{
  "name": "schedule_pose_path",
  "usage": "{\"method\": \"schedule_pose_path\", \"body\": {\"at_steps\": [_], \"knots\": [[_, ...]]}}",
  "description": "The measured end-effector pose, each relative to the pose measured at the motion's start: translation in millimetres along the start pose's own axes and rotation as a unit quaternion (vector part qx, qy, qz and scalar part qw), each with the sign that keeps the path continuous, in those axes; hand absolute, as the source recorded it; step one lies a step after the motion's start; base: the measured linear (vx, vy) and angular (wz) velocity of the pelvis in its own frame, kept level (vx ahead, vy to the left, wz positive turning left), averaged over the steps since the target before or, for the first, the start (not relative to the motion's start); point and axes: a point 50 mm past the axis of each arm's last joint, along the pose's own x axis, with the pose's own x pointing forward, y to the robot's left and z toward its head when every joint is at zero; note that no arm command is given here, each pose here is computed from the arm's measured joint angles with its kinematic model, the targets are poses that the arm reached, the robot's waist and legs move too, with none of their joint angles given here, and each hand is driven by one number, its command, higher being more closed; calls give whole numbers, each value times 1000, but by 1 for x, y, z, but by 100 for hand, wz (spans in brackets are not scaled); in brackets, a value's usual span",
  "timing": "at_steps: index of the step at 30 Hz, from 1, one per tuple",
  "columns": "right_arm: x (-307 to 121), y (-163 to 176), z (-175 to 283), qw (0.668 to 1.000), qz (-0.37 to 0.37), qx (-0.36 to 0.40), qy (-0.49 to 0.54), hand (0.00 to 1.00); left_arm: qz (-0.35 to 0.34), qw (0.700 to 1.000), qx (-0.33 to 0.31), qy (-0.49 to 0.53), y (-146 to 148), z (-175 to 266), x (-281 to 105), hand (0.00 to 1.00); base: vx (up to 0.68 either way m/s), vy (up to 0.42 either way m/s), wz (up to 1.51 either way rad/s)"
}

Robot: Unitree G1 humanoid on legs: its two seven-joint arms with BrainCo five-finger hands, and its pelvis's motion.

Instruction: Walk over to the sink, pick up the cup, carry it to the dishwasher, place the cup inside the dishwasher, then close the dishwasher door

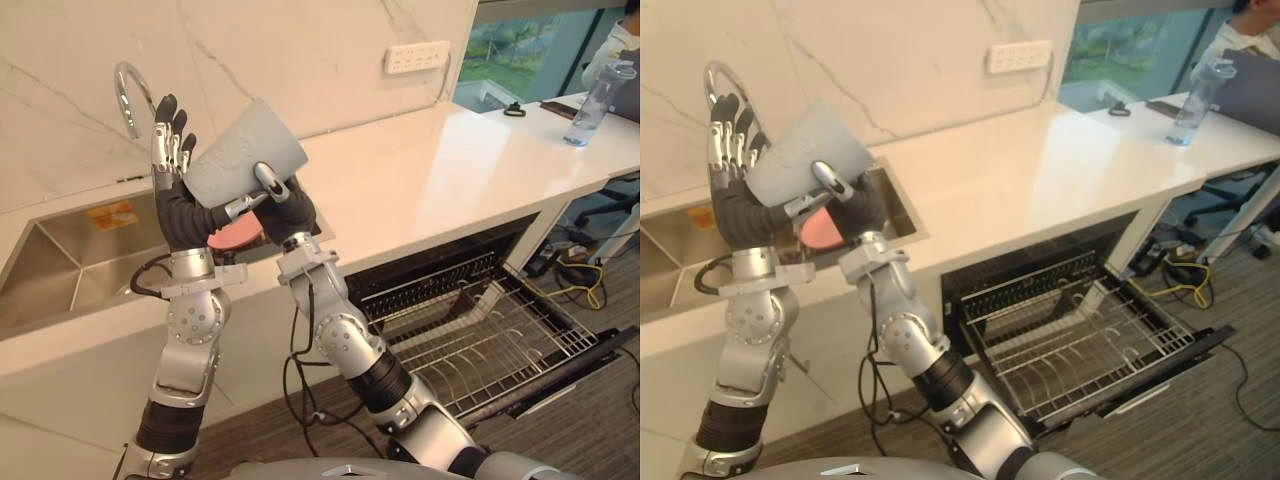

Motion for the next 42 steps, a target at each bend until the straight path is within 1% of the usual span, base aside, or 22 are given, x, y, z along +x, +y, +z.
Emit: {"method": "schedule_pose_path", "body": {"at_steps": [7, 10, 14, 17, 22, 26, 28, 29, 30, 31, 32, 33, 35, 36, 37, 38, 39, 40, 41, 42], "knots": [[-3, -4, 4, 999, -6, 38, -28, 100, 9, 999, -18, -25, 4, 5, 1, 0, 45, 10, -3], [-4, -4, 16, 996, -6, 47, -69, 100, 28, 999, -11, -32, 12, 6, 3, 0, 11, 4, -2], [-9, 0, 45, 987, 5, 60, -152, 100, 56, 997, -8, -48, 20, 9, 4, 0, 6, 3, -2], [-13, -5, 61, 978, -4, 67, -198, 100, 73, 996, -13, -54, 24, 10, 4, 0, 8, 7, -9], [-18, -13, 73, 968, -20, 83, -237, 100, 67, 996, -15, -55, 23, 10, 4, 0, 18, -2, -3], [-24, -9, 87, 956, -11, 92, -278, 100, 65, 997, -14, -51, 23, 9, 3, 0, 27, -7, -6], [-34, -7, 105, 943, -3, 89, -321, 100, 44, 997, -51, -33, 24, 6, 0, 0, 31, -11, -9], [-40, -8, 114, 937, -2, 75, -340, 100, 29, 996, -75, -23, 25, 5, -1, 0, 16, -2, -13], [-49, -10, 125, 929, -5, 57, -366, 100, 3, 994, -113, -5, 23, 1, -3, 0, 11, 3, -15], [-53, -11, 132, 924, -9, 44, -381, 100, -10, 991, -133, 5, 21, -1, -5, 0, 6, 10, -21], [-66, -15, 146, 912, -18, 15, -410, 100, -36, 982, -178, 39, 13, -9, -14, 0, 10, 14, -28], [-84, -19, 163, 897, -31, -15, -441, 100, -89, 959, -242, 120, -13, -29, -36, 0, 12, 13, -29], [-98, -25, 177, 882, -45, -42, -467, 100, -138, 929, -280, 200, -46, -49, -63, 0, 2, 8, -24], [-110, -29, 190, 868, -58, -64, -489, 100, -192, 891, -301, 280, -81, -63, -94, 0, 14, 11, -30], [-117, -30, 198, 860, -64, -78, -500, 100, -234, 860, -313, 328, -104, -68, -116, 0, 51, 20, -47], [-124, -31, 207, 852, -69, -98, -510, 100, -302, 824, -313, 362, -124, -69, -136, 0, 56, 17, -44], [-128, -31, 211, 848, -72, -108, -515, 100, -324, 812, -314, 370, -130, -69, -142, 0, 65, 15, -52], [-140, -33, 220, 837, -88, -138, -522, 100, -354, 793, -317, 381, -136, -71, -149, 0, 59, 16, -49], [-156, -35, 229, 824, -112, -175, -527, 100, -369, 776, -323, 396, -139, -74, -154, 0, 51, 19, -48], [-163, -37, 232, 818, -125, -187, -530, 100, -375, 766, -327, 407, -141, -76, -158, 0, 36, 23, -39]]}}
